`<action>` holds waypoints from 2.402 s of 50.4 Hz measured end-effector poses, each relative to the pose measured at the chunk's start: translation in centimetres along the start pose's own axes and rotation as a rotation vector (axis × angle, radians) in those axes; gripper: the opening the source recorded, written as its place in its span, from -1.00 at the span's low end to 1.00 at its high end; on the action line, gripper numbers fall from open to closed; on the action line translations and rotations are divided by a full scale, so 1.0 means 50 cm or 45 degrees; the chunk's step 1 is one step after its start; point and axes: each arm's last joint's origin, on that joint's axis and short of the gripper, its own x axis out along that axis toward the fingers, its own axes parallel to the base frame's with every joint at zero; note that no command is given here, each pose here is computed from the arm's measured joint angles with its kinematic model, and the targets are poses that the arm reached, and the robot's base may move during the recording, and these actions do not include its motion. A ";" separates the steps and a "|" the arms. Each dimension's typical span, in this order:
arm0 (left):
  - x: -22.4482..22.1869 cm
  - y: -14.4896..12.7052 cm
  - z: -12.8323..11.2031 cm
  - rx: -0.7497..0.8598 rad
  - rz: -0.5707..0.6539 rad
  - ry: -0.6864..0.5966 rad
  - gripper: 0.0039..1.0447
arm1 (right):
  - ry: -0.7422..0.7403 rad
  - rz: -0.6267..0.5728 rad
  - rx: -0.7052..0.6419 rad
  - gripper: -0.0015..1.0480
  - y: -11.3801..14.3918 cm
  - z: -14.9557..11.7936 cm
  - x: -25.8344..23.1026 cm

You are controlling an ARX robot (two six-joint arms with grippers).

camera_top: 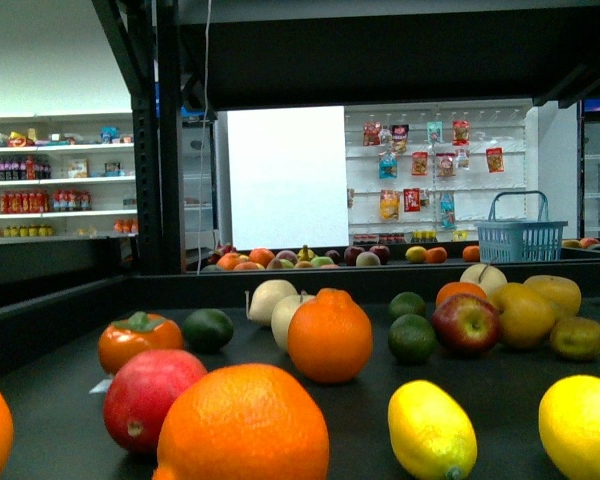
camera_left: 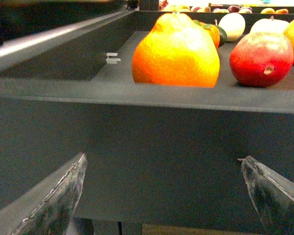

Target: Pick lemon from shelf

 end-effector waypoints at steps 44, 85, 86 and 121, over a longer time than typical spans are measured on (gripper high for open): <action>0.000 0.000 0.000 -0.003 0.001 -0.002 0.86 | -0.201 -0.002 -0.116 0.85 0.002 0.026 -0.012; 0.004 -0.001 -0.009 -0.264 0.100 0.148 0.86 | -0.202 -0.001 -0.116 0.85 0.002 0.026 -0.012; 0.005 -0.001 -0.009 -0.291 0.103 0.159 0.86 | -0.202 0.001 -0.116 0.85 0.002 0.026 -0.012; 0.220 0.220 0.207 -1.513 0.405 0.046 0.86 | -0.202 -0.001 -0.116 0.85 0.002 0.026 -0.012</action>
